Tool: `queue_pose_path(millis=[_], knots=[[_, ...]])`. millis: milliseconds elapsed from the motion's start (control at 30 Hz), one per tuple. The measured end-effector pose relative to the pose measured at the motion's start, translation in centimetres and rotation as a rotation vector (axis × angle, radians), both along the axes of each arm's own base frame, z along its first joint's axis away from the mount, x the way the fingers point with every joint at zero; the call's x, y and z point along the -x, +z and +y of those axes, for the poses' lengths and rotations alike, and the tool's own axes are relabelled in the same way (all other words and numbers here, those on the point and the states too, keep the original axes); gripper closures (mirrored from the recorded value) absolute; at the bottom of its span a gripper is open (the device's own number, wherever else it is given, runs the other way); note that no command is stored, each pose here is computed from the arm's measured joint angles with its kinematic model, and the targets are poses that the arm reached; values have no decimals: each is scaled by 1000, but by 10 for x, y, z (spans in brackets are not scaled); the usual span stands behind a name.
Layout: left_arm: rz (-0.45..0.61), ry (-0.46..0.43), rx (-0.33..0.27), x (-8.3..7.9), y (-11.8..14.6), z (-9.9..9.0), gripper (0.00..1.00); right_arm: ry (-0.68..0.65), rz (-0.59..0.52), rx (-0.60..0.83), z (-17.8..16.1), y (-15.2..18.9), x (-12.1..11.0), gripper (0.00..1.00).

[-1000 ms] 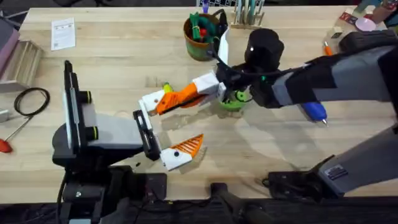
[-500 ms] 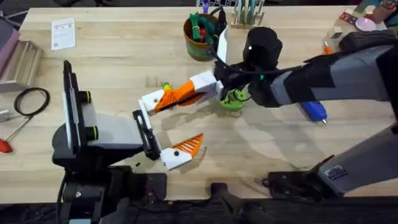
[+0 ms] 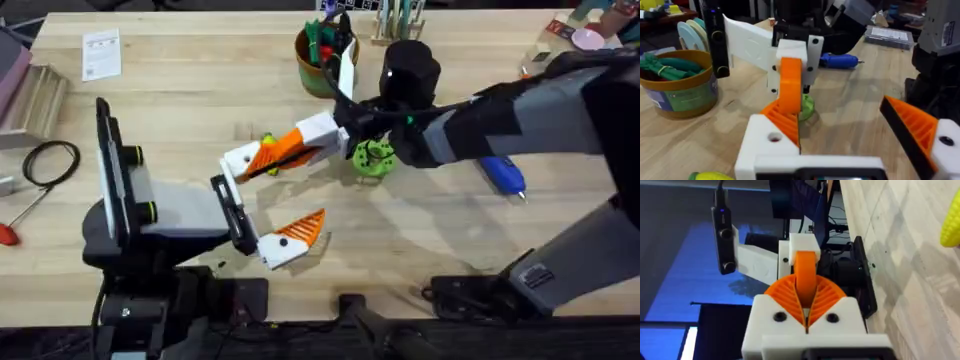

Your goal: Pick up the gripper from the table and insert it into the empty holder that is missing its gripper. Then pick up a screw, insert it into the mounting hole, and use the screwdriver to tighten it. Finally, clean up the table by picking up the vegetable and placing it into the bucket.

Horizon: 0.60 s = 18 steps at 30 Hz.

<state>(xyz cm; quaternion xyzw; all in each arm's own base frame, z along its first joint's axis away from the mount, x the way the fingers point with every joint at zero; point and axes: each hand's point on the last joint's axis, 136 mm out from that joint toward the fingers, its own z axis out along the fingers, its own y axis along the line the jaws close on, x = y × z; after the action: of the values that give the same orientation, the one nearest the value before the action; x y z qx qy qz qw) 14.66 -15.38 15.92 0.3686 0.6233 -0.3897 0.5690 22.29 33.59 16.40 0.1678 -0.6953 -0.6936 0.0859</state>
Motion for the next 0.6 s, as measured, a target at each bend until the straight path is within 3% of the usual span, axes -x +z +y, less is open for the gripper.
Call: queue_pose_path(millis=[600], knots=[[-2,7,-1,-1,0,1,13,2,-6,-2,4,2,1,993]])
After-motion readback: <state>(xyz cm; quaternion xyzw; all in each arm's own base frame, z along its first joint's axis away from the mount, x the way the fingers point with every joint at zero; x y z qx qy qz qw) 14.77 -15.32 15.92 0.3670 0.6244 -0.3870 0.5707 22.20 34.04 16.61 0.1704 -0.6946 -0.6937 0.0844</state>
